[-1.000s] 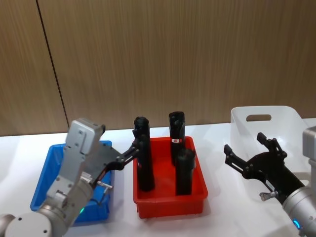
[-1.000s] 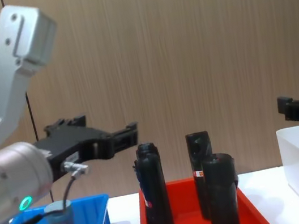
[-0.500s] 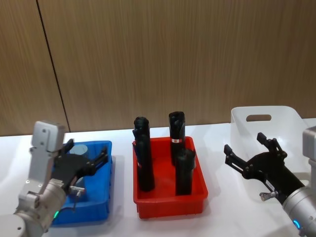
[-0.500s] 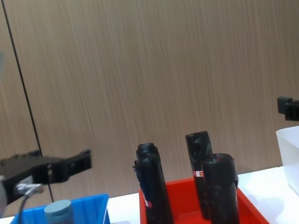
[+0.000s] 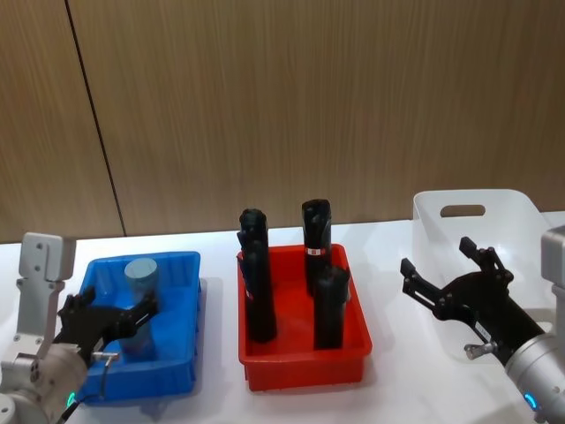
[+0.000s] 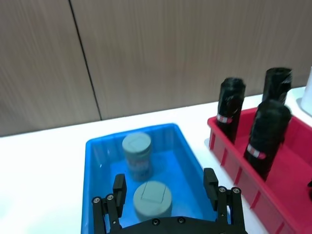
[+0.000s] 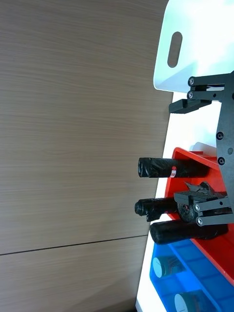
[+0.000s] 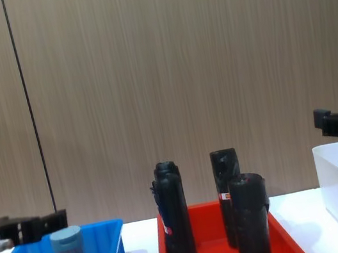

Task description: Pick the cotton swabs from the blue box and place them into the white box.

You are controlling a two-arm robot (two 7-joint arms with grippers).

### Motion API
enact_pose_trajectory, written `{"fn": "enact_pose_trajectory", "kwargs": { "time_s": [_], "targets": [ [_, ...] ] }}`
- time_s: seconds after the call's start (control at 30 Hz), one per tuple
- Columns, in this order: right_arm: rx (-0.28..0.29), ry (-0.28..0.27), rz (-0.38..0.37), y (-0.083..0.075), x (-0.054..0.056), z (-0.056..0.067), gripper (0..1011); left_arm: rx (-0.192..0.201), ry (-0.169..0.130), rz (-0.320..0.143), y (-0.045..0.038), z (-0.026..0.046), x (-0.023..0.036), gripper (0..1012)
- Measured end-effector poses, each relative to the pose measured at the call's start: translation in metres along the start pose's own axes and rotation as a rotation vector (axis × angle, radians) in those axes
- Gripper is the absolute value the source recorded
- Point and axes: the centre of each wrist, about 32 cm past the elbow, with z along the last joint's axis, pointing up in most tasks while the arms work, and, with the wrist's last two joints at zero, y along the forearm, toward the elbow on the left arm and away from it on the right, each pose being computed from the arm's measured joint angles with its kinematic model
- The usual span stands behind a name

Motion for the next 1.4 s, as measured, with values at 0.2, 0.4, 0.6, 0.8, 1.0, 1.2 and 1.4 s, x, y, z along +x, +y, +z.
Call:
{"fn": "enact_pose_trajectory", "kwargs": {
  "time_s": [0.2, 0.4, 0.6, 0.8, 1.0, 1.2, 1.4],
  "targets": [
    [0.0, 0.0, 0.0, 0.0, 0.0, 0.0, 1002, 0.065, 0.03, 0.015, -0.0019, -0.0046, 0.0085, 999],
    [0.0, 0.0, 0.0, 0.0, 0.0, 0.0, 1002, 0.114, 0.052, 0.01, -0.0064, -0.0076, 0.0155, 1000],
    [0.0, 0.0, 0.0, 0.0, 0.0, 0.0, 1002, 0.158, 0.074, -0.002, -0.0142, -0.0101, 0.0224, 1000],
    [0.0, 0.0, 0.0, 0.0, 0.0, 0.0, 1002, 0.181, 0.086, -0.019, -0.0212, -0.0105, 0.0259, 1000],
    [0.0, 0.0, 0.0, 0.0, 0.0, 0.0, 1002, 0.199, 0.093, -0.036, -0.0297, -0.0105, 0.0293, 999],
    [0.0, 0.0, 0.0, 0.0, 0.0, 0.0, 1002, 0.211, 0.093, -0.048, -0.0367, -0.0101, 0.0317, 999],
    [0.0, 0.0, 0.0, 0.0, 0.0, 0.0, 1002, 0.22, 0.09, -0.056, -0.0427, -0.0101, 0.0337, 1000]
  ]
}}
